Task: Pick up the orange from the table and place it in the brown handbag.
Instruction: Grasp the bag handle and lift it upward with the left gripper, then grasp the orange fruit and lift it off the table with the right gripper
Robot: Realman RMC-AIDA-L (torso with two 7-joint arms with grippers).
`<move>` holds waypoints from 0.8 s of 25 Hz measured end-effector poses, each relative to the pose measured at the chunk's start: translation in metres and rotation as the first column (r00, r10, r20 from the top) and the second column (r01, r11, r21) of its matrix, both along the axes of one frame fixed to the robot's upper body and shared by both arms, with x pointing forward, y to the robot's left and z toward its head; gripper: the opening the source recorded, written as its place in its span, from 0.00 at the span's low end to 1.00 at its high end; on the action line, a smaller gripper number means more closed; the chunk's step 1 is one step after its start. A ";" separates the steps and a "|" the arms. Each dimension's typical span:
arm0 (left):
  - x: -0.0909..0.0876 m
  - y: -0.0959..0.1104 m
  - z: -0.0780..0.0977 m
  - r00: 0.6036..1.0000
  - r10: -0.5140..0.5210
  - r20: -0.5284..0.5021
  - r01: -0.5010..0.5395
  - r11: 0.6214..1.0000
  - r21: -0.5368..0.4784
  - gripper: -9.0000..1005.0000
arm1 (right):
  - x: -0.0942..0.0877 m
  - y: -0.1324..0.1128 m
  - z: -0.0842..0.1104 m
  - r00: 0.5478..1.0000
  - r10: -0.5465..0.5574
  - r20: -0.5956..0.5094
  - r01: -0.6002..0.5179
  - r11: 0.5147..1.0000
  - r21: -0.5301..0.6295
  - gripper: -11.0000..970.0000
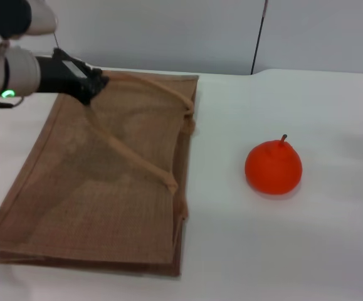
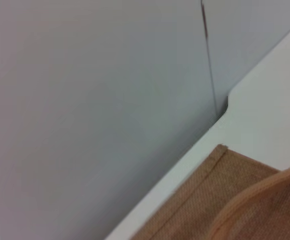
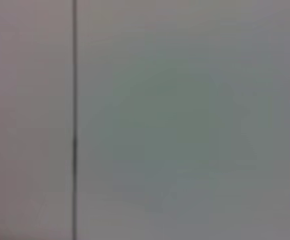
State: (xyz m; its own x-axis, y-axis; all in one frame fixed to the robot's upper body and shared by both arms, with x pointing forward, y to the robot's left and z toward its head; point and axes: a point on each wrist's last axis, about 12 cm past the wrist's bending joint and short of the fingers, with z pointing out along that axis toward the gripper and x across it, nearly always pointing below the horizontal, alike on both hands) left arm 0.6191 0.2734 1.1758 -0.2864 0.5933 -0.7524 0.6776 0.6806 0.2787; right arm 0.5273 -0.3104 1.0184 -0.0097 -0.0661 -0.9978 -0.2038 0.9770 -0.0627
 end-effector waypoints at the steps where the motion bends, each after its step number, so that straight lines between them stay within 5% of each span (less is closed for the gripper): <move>1: 0.000 0.000 0.000 1.000 0.000 0.000 0.000 1.000 0.000 0.14 | -0.001 0.001 0.001 1.000 0.016 0.004 -0.016 1.000 0.002 0.92; 20: -0.022 0.000 0.088 0.980 -0.052 0.190 0.046 0.998 0.035 0.14 | -0.009 0.024 0.013 0.941 0.333 0.054 -0.335 0.942 0.031 0.92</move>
